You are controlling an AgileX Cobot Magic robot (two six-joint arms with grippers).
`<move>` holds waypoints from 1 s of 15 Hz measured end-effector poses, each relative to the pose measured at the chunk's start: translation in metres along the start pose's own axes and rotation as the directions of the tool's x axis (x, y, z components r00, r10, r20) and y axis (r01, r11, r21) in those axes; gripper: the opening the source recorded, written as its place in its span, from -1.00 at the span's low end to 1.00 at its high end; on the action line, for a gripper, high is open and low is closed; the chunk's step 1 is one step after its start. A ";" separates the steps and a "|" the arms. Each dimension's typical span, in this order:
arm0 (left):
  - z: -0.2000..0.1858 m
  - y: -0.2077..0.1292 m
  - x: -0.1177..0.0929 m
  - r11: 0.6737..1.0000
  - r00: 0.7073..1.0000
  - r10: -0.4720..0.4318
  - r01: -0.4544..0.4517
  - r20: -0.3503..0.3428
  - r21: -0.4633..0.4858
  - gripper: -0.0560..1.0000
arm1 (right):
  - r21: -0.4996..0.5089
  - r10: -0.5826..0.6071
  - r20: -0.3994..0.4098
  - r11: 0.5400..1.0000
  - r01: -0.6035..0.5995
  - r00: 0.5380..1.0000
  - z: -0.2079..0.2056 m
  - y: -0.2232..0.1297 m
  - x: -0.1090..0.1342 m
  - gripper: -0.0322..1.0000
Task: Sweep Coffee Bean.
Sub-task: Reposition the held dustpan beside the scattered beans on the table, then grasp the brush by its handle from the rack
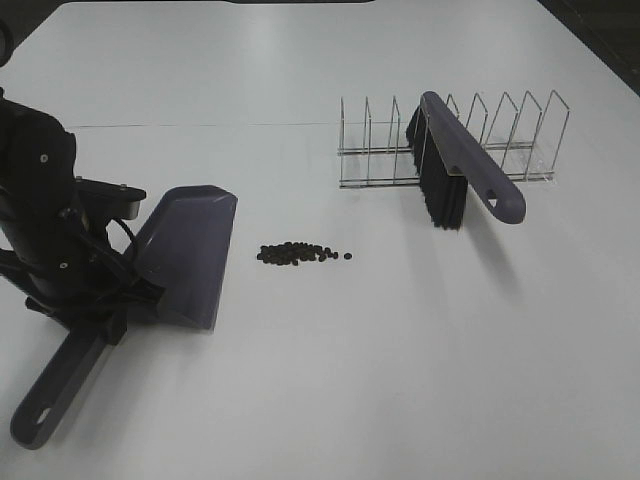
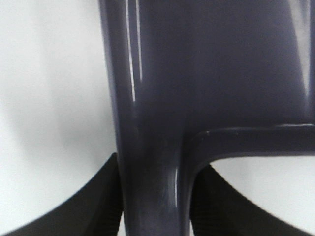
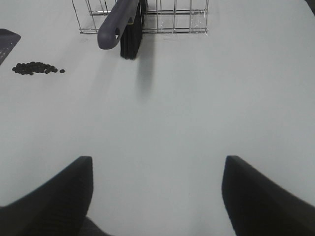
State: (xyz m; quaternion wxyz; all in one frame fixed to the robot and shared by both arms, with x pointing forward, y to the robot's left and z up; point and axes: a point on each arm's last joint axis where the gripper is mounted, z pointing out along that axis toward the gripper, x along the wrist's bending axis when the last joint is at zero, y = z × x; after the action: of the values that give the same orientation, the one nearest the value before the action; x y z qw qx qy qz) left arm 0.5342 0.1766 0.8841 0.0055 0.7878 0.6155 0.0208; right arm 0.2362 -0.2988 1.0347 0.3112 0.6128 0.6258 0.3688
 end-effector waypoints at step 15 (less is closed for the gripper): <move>-0.025 0.010 0.013 0.899 0.897 0.401 -0.424 -0.185 -0.107 -0.23 | 0.116 0.013 0.010 0.993 -0.015 1.000 0.010 0.087 0.006 0.30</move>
State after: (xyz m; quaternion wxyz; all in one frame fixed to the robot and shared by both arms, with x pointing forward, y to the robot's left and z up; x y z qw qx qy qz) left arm 0.5465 0.1860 0.9102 0.0091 0.8939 0.4295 0.1282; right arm 0.2909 -0.2936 1.1034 0.2753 0.6360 0.6405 0.3309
